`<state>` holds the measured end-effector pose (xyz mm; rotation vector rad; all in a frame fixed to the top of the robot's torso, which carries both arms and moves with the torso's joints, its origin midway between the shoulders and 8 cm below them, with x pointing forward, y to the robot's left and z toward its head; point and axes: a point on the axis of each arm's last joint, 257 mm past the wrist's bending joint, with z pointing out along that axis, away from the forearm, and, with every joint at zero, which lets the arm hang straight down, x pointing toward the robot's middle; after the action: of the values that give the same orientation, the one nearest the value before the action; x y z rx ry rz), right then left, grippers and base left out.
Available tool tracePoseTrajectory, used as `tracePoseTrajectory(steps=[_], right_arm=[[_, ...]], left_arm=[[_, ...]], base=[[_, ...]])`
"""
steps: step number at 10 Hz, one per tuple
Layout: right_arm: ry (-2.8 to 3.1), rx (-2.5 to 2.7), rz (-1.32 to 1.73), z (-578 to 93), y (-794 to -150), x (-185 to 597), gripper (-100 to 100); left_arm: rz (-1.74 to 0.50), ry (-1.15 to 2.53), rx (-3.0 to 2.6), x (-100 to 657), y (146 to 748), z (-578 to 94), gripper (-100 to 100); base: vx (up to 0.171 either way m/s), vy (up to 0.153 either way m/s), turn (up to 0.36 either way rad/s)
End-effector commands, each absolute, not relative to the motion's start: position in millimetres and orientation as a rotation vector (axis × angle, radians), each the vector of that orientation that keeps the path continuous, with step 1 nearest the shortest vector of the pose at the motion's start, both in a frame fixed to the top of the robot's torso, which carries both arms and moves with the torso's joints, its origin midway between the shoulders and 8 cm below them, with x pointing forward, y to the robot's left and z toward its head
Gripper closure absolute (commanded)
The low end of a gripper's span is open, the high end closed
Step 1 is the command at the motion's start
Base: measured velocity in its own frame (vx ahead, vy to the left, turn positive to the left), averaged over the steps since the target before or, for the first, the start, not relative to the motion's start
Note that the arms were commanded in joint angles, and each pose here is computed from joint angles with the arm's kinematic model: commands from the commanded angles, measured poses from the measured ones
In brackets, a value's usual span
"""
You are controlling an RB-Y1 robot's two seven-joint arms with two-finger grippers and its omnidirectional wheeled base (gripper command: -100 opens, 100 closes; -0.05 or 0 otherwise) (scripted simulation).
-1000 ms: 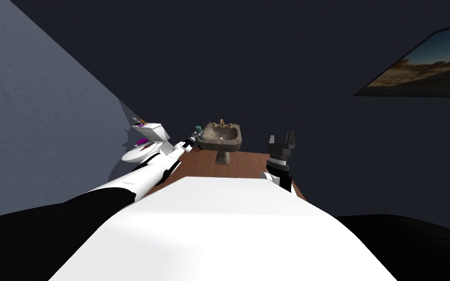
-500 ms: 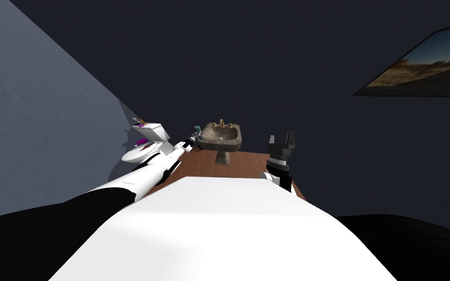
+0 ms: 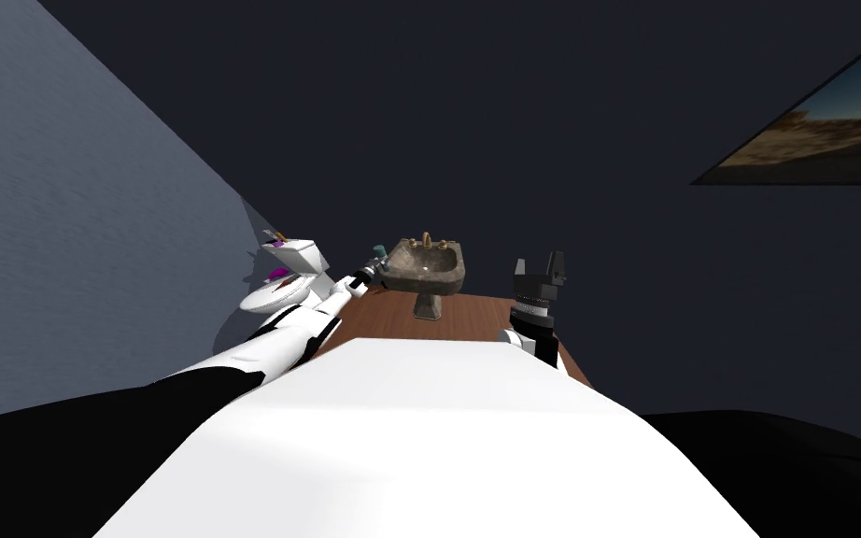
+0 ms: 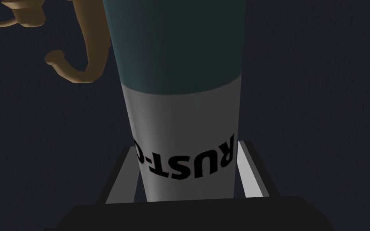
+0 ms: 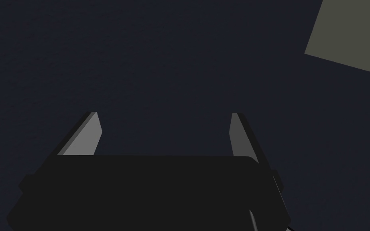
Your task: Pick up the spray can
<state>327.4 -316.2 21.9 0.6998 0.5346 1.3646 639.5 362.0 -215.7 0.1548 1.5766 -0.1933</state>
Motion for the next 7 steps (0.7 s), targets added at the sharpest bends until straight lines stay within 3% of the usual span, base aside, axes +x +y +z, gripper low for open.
tracePoseTrajectory(steps=[1, 7], right_arm=[[0.535, 0.7, 1.365, 21.9, -316.2, 327.4, 0], [0.535, 0.7, 1.365, 22.0, -316.2, 327.4, 0]], left_arm=[[-0.208, 1.598, 0.159, 628.3, 355.9, -232.0, 100], [-0.236, 1.617, 0.174, 597.3, 342.6, -248.5, 100]], base=[[0.112, 0.01, 0.061], [0.062, 0.007, 0.04]])
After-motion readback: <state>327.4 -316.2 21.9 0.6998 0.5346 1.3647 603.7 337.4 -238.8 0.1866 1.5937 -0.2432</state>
